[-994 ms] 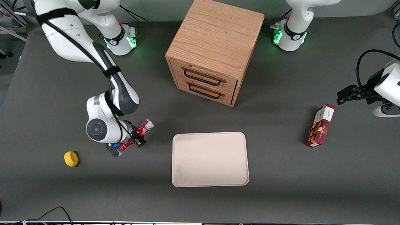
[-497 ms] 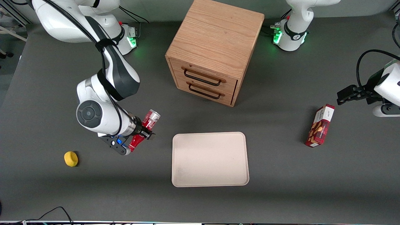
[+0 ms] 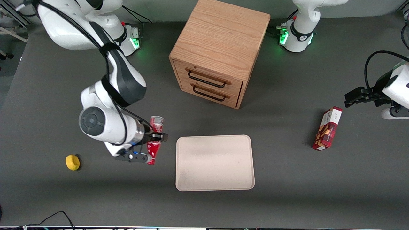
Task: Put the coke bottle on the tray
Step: 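Lift the bottle and carry it over the white tray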
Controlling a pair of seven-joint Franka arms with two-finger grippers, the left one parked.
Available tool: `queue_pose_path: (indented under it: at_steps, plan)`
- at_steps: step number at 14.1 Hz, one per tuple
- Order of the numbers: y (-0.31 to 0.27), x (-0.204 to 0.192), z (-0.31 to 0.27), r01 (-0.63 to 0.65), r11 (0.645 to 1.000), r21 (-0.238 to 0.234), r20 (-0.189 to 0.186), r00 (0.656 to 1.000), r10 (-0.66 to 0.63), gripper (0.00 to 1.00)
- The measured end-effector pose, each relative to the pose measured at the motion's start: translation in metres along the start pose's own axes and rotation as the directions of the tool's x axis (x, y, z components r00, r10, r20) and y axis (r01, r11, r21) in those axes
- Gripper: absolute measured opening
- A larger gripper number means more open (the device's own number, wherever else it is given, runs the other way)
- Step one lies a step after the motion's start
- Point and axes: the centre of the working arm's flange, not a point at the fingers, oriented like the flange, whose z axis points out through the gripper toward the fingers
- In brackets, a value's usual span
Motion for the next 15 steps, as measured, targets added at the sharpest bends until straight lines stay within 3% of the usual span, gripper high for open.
queue_pose_path:
  at_steps: [3,7,11,15]
  plan:
    - [-0.017,0.015,0.046,0.01,0.999,0.053,-0.038,0.999,-0.008,0.55]
    - [-0.027,0.024,0.108,0.011,0.996,0.093,-0.06,0.998,-0.005,0.55]
    - [-0.031,0.021,0.151,0.014,0.996,0.088,-0.035,0.999,-0.011,0.55]
    - [-0.031,0.02,0.169,0.045,0.998,0.047,-0.054,0.998,-0.042,0.55]
